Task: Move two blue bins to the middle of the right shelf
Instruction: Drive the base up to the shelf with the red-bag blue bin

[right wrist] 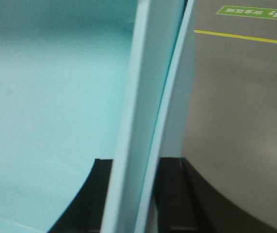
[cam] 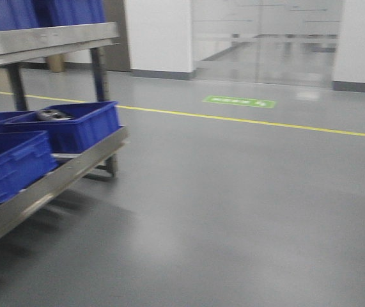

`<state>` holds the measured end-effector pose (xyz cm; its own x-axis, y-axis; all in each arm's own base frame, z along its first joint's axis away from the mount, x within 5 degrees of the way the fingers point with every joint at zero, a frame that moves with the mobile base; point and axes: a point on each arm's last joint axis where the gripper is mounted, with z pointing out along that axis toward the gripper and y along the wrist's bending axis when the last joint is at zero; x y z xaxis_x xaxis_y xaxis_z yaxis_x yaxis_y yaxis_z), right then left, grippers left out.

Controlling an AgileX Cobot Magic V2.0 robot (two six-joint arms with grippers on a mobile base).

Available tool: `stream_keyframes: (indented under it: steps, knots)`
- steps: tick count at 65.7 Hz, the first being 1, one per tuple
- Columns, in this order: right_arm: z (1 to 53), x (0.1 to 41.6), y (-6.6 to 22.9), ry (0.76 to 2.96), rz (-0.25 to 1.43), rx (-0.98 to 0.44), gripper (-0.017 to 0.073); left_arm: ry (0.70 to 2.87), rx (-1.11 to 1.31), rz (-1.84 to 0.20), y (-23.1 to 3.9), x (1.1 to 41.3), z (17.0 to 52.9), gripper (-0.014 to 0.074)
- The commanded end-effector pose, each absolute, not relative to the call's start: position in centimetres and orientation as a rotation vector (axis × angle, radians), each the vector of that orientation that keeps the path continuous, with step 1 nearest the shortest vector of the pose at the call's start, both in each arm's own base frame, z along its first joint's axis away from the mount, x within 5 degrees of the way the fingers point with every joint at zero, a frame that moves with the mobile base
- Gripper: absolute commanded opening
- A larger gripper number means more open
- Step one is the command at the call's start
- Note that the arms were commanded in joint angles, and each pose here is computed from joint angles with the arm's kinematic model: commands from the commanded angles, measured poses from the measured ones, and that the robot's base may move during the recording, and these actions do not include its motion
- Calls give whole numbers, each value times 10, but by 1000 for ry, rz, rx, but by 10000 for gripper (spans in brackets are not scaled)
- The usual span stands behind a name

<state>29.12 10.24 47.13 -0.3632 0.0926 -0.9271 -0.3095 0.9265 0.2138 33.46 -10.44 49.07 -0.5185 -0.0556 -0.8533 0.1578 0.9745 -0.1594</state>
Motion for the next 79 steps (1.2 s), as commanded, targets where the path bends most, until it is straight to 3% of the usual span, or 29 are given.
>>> stream_keyframes:
  steps: [1,79]
  knots:
    - [498,285,97,1695,428,-134,-154,2002,108,-231,-100,329,507,-111]
    - [498,285,97,1695,428,-134,-154,2000,108,-229,-100,329,507,-111]
